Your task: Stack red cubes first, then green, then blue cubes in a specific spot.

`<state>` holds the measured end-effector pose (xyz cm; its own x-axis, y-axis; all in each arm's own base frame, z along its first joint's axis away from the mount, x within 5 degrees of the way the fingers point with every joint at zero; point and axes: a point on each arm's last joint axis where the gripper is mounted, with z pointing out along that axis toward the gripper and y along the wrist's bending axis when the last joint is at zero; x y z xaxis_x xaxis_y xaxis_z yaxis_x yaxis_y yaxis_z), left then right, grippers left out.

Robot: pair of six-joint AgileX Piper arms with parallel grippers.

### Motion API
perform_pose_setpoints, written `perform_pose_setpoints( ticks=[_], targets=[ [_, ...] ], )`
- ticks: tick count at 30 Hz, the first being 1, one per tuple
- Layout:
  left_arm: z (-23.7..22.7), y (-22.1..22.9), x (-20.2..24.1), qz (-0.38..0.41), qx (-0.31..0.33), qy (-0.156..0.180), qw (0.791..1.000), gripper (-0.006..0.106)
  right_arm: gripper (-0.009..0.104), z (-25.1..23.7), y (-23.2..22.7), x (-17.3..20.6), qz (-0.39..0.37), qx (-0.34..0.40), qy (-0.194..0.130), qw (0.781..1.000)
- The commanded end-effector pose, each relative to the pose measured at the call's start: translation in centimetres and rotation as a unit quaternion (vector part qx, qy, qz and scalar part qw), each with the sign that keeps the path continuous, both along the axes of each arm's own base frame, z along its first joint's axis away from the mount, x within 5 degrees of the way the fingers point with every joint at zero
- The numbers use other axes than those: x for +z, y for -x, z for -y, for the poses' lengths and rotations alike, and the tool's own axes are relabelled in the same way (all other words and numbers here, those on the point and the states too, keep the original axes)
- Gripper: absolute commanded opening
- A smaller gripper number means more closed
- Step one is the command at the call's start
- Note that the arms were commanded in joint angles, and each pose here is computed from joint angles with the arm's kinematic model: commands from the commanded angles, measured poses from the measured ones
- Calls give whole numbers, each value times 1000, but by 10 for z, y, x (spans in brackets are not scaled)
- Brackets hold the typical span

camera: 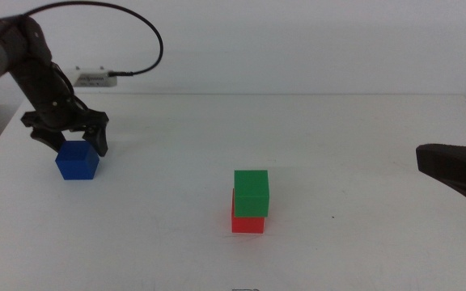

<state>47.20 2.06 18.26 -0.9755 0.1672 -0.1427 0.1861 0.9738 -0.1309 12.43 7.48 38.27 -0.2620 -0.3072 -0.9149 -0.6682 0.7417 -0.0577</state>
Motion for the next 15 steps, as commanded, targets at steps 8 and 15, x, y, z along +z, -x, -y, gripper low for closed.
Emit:
perform_pose_setpoints(
  ticks=[8,15],
  targets=[
    [7,6,28,0,7,1,1000,52,82,1,-1,12,32,-13,-22,999],
    [11,15,58,16,26,17,999,13,82,1,-1,12,32,-13,-22,999]
  ],
)
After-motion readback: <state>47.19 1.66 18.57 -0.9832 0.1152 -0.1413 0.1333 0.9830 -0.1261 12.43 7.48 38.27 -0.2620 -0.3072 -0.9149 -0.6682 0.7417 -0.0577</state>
